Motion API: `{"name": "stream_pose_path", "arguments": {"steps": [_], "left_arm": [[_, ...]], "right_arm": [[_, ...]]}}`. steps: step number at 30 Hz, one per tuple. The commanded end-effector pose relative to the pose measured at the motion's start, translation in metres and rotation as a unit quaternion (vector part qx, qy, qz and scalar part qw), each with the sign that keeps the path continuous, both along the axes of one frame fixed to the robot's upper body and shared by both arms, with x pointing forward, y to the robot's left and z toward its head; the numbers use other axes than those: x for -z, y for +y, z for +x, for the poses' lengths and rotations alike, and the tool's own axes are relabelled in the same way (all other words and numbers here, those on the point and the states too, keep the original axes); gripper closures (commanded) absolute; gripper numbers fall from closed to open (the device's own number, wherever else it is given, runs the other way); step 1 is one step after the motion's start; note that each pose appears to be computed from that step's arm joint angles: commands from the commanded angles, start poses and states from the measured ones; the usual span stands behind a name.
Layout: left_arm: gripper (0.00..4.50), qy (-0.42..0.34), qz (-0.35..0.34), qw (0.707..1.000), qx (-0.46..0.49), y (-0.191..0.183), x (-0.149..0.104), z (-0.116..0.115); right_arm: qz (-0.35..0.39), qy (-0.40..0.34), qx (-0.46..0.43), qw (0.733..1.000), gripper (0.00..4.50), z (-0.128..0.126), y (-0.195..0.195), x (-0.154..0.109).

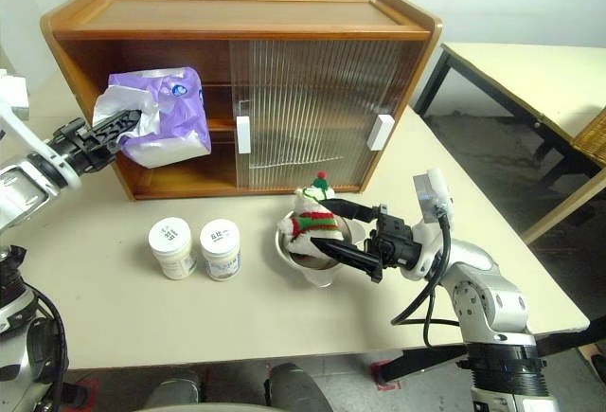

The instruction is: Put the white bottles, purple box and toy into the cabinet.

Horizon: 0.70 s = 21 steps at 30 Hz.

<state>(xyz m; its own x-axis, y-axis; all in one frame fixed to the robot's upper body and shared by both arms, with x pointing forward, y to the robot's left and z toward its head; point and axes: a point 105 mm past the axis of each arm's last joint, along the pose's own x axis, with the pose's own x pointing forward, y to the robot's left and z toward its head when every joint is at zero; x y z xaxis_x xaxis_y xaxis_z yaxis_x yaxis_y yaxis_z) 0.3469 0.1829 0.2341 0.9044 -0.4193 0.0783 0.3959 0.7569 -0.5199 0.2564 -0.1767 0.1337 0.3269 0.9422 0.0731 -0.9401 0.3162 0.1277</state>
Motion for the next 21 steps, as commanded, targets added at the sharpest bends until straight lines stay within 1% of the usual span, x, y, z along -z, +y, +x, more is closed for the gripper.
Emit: {"name": "stream_pose_path", "arguments": {"steps": [1,3,8,10,13,16,21], "left_arm": [[4.49,0.004,0.014,0.999,-0.046,0.007,-0.003,0.011],[4.49,-0.003,0.019,0.997,-0.068,0.012,-0.006,0.015],[4.49,-0.020,-0.006,0.994,-0.106,0.020,-0.013,0.025],[4.49,-0.019,-0.016,0.993,-0.114,0.019,-0.012,0.029],[4.49,-0.016,-0.031,0.994,-0.099,0.009,-0.011,0.032],[3.74,-0.018,-0.036,0.995,-0.090,0.002,-0.013,0.034],[1.96,-0.023,-0.040,0.995,-0.088,0.001,-0.014,0.035]], "right_arm": [[-0.001,-0.004,0.003,1.000,0.00,-0.002,0.000,0.000],[-0.001,-0.003,0.004,1.000,0.00,-0.004,0.000,0.002],[0.001,-0.002,0.006,1.000,0.00,-0.005,0.000,0.003],[0.002,-0.002,0.007,1.000,0.00,-0.005,0.001,0.003],[0.000,-0.003,0.007,1.000,0.00,-0.005,0.001,0.004],[-0.005,-0.003,0.009,1.000,0.00,-0.005,-0.001,0.005],[-0.007,-0.004,0.010,1.000,0.00,-0.005,-0.002,0.004]]}}
